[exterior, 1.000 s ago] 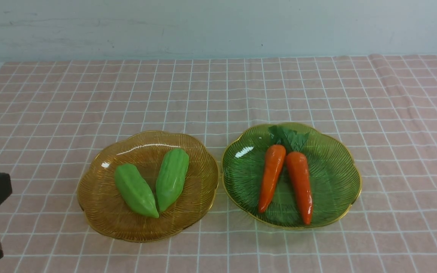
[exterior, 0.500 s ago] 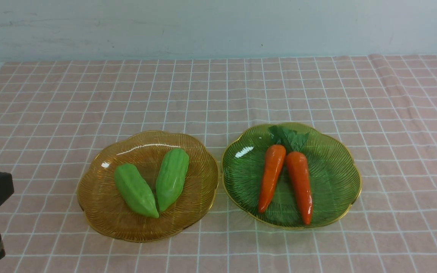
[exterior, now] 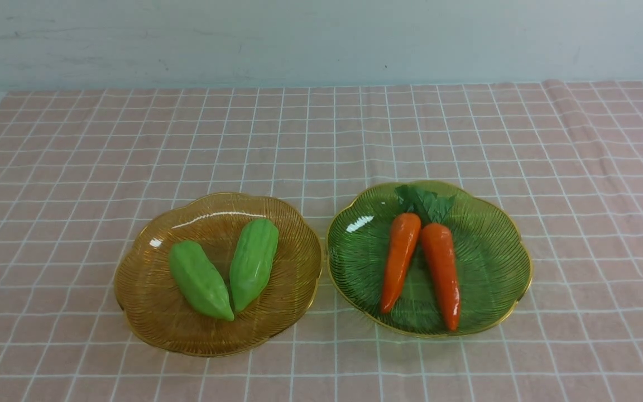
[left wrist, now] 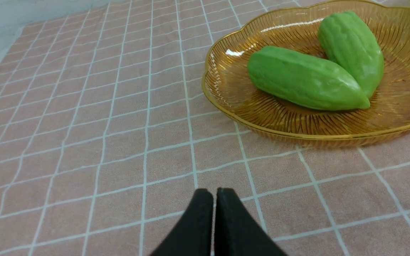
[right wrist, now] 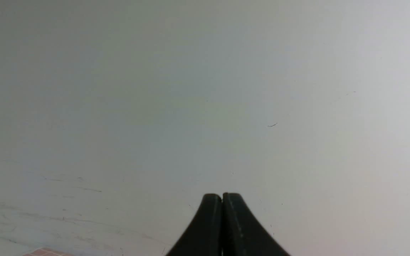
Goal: Put different types of vegetables on the plate.
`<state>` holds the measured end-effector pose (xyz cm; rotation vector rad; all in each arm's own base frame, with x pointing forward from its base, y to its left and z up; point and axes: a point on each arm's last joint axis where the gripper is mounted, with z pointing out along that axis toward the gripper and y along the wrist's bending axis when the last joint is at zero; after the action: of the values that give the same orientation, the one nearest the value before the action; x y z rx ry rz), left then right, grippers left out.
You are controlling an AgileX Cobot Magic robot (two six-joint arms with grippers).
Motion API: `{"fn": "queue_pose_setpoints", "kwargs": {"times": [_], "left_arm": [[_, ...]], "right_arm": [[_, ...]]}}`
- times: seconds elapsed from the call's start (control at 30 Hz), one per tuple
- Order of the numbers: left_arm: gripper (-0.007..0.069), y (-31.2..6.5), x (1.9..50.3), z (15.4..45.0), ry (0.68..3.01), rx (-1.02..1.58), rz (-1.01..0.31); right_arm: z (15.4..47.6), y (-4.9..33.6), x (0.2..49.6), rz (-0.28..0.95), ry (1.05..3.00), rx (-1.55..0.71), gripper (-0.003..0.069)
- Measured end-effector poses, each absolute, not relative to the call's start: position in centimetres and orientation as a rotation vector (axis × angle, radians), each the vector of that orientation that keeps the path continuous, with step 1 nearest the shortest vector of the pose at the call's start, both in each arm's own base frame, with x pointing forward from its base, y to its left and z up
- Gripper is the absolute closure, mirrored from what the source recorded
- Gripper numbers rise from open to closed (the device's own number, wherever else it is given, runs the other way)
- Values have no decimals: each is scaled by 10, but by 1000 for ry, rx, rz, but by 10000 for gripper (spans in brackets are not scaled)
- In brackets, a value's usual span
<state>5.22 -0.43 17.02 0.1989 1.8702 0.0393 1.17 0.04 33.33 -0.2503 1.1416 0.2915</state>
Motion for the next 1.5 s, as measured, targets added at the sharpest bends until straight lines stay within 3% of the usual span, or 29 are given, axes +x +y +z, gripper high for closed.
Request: {"fn": "queue_pose_setpoints", "kwargs": {"times": [0.67,0.9,1.2,1.37,1.5], "left_arm": [[629,-4,52,170,1870,199,39],[629,-4,52,170,1870,199,39],[629,-4,52,170,1870,199,39],[629,-4,52,170,1870,199,39],[629,-4,52,170,1870,199,39]], "right_arm": [[333,0,12,293,1142,-249,674],[331,3,12,387,1167,-216,674],[321,8,15,420,1209,-251,674],[319,9,16,407,1230,-265,674],[305,10,22,313,1310,-221,674]]}}
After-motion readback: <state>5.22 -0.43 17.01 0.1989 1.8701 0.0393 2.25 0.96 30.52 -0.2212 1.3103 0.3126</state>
